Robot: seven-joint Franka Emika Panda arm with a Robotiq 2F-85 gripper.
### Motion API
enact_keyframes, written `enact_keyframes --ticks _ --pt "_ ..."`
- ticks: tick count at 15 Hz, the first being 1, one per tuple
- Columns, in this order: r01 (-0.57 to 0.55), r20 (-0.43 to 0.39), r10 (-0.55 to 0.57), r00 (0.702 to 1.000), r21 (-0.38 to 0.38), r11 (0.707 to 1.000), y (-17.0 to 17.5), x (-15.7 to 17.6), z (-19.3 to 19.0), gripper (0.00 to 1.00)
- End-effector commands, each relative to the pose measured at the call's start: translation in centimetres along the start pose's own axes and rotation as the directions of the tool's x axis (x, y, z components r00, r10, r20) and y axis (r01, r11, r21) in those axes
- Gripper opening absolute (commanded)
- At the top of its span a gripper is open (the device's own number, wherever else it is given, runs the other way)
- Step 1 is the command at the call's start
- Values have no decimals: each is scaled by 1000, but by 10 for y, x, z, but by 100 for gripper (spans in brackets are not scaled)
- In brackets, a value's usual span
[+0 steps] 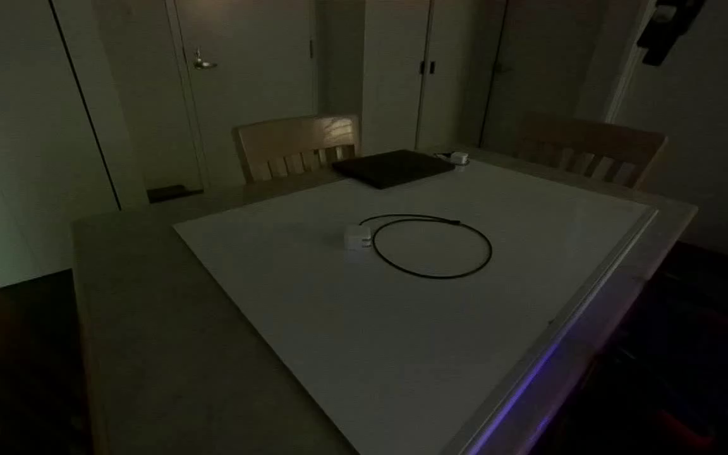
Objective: Unwrap the cable
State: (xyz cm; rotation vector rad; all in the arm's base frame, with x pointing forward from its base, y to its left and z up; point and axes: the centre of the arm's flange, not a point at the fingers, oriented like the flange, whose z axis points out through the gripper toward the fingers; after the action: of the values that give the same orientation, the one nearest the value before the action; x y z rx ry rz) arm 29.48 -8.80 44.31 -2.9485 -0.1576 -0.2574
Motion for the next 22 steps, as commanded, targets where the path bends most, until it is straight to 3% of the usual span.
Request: enact_keyframes --ticks 1,14,22 --pt "0 1 0 1000 0 1000 0 0 0 100" --pt "0 1 0 1000 0 1000 0 0 0 100" --pt "94 81 -98 992 53 994 4 79 2 100"
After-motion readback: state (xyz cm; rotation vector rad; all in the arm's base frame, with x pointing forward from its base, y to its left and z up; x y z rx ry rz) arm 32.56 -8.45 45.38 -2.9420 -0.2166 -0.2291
